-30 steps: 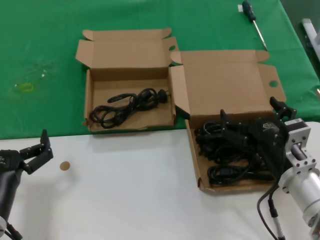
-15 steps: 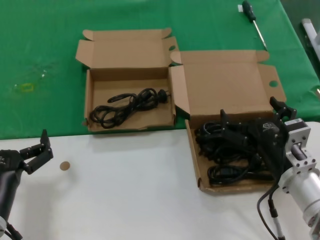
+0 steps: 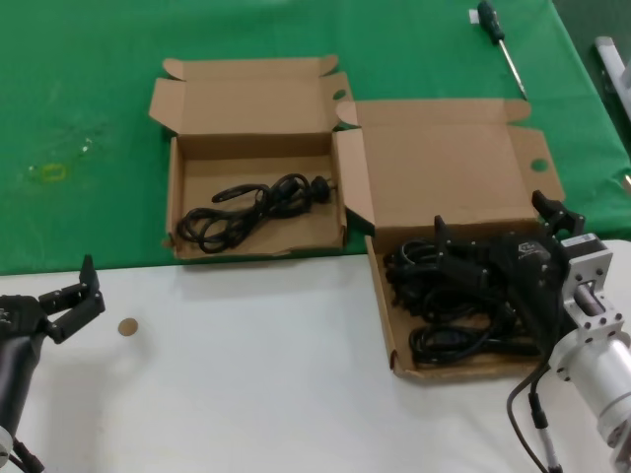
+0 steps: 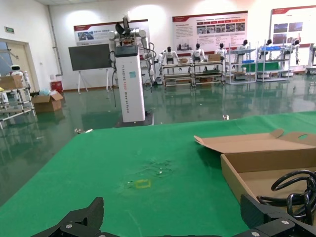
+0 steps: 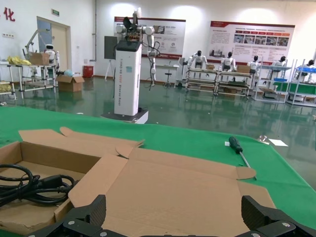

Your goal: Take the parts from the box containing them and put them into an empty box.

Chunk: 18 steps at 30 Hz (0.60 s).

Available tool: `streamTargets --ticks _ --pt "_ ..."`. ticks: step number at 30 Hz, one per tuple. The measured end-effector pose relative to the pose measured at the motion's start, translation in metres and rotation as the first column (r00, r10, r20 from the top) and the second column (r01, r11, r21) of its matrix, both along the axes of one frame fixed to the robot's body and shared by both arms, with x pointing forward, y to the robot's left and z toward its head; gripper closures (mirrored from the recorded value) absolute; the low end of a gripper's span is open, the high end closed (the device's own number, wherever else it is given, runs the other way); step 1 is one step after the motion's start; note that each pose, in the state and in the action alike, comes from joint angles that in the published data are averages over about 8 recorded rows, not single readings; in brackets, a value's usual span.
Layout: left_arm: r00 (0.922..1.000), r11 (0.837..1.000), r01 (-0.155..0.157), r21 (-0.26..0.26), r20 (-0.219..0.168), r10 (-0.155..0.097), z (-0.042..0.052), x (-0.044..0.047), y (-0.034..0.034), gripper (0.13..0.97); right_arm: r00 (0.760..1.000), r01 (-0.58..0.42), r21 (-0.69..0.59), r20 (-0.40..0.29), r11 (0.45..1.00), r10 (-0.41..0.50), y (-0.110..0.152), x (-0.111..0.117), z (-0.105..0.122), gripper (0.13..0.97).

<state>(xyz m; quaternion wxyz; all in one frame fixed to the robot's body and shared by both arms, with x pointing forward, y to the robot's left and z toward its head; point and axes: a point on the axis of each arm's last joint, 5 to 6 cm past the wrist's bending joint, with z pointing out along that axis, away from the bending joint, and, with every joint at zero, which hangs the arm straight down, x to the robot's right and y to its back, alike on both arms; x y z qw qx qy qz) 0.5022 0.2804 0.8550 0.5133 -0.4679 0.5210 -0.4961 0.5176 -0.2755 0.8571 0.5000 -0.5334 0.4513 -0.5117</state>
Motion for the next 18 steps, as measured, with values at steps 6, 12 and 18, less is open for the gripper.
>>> streamTargets --ticks 6,12,18 --pt "1.0000 1.000 0.000 0.000 0.000 0.000 0.0000 0.0000 0.0000 0.132 1.000 0.000 0.000 0.000 1.000 0.000 0.0000 0.0000 0.0000 0.130" --pt "1.0000 1.000 0.000 0.000 0.000 0.000 0.0000 0.0000 0.0000 0.132 1.000 0.000 0.000 0.000 1.000 0.000 0.0000 0.0000 0.0000 0.130" --pt "1.0000 1.000 0.000 0.000 0.000 0.000 0.0000 0.0000 0.0000 0.132 1.000 0.000 0.000 0.000 1.000 0.000 0.0000 0.0000 0.0000 0.130"
